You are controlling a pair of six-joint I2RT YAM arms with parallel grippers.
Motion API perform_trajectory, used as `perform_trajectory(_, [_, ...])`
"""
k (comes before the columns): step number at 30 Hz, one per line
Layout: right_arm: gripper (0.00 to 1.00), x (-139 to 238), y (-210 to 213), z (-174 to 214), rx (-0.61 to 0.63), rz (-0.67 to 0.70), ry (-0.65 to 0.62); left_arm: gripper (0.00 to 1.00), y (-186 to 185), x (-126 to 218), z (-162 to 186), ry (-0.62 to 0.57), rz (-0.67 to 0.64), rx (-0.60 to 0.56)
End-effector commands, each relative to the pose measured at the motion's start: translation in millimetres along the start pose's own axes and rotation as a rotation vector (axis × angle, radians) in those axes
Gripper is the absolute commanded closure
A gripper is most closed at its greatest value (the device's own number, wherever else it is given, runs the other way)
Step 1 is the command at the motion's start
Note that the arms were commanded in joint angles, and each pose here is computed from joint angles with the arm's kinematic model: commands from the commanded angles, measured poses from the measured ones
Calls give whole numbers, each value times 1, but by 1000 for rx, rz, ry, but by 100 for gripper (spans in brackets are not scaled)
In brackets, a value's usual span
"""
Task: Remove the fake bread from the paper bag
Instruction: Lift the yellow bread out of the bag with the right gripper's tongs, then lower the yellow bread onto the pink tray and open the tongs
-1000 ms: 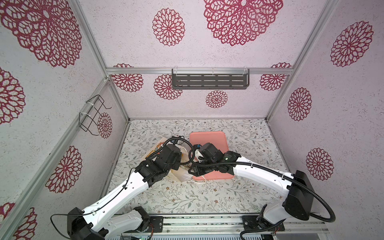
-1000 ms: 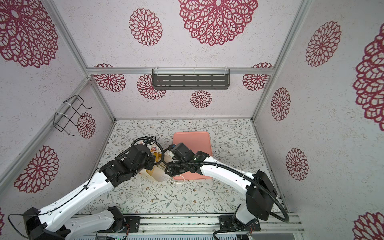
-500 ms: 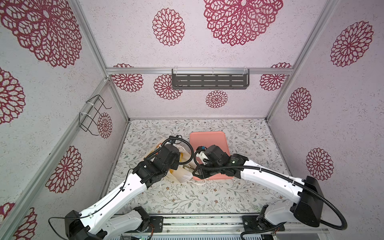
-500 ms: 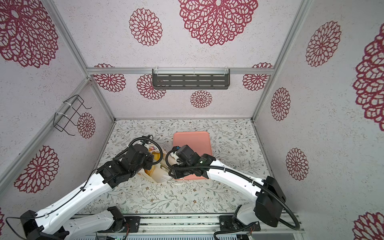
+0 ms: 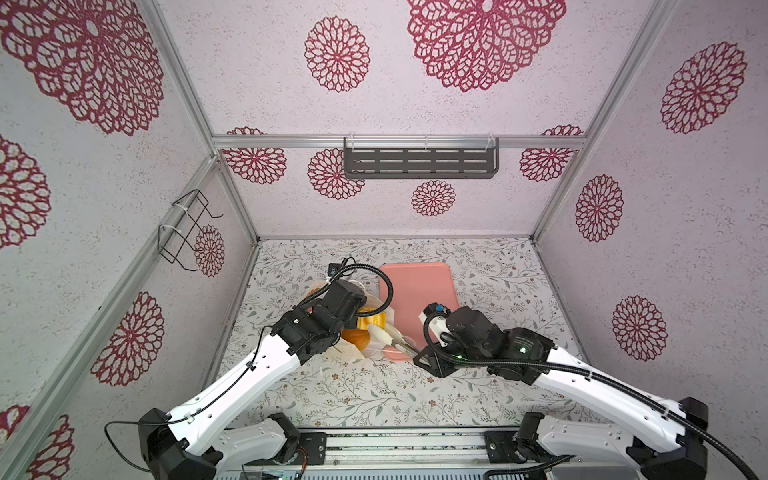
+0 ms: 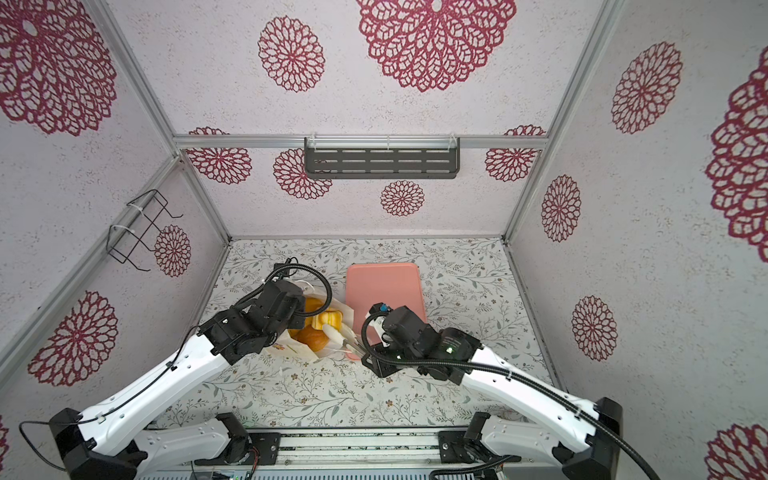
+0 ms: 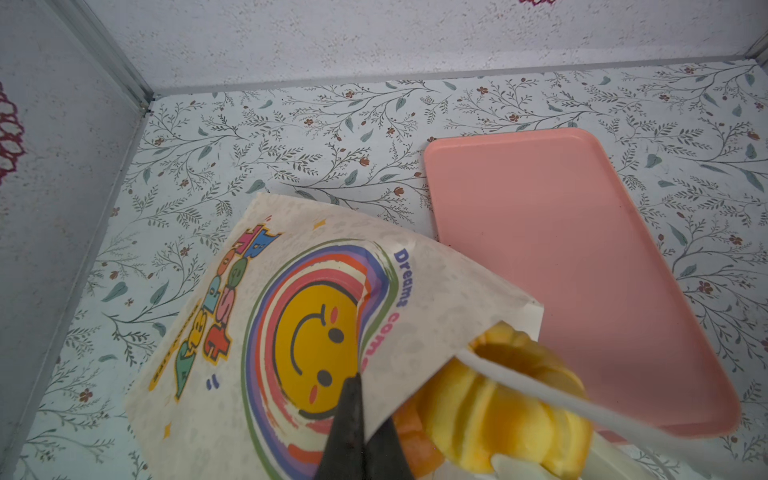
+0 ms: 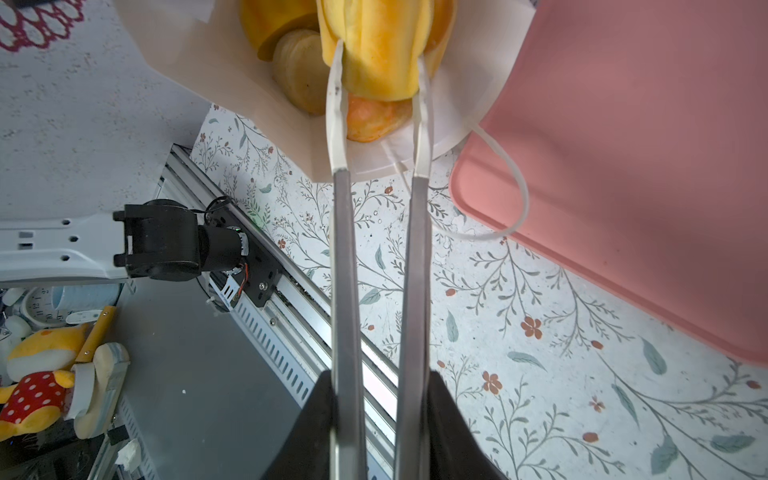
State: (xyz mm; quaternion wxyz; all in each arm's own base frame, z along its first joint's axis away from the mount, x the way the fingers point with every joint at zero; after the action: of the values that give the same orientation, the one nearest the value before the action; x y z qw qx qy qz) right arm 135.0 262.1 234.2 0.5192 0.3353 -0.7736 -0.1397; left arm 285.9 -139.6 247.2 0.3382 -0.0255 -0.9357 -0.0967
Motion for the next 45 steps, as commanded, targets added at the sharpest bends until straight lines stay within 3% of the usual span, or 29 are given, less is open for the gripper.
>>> perform_trajectory(1, [100,18,0,-7,-24,-9,-77,100,2,-2,0,13,-12,51])
perform_trajectory(8, [100,25,-3,-11,-14,17,-106,100,2,1,-2,7,-4,47])
perform_trajectory(17, [100,83,-20,-31,35,124,-230,100,13,5,3,25,-13,90])
perform_trajectory(23, [100,101,-49,-55,-34,213,-273,100,10,5,4,36,7,102])
perform_trajectory(31, [100,64,-114,-107,-26,534,-287,100,10,10,2,34,27,97])
perform_trajectory(37, [100,26,-143,-137,-17,614,-266,100,11,14,4,43,32,83])
perform_trajectory(45, [100,-19,-159,-168,53,620,-272,100,8,14,0,30,47,66])
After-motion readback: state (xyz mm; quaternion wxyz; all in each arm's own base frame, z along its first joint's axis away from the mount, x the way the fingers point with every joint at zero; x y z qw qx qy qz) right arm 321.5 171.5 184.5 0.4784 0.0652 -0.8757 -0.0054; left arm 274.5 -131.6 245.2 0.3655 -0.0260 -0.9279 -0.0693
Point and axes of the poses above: each gripper's point midway between its finger pads, its own x axis back along the fingers, its own y axis along the line the jaws close on, z = x × y, the point moved 1 cm from there along x, back along the fingers, and after that the axes turned 11 degrees about -x, right-handed, at the moved point
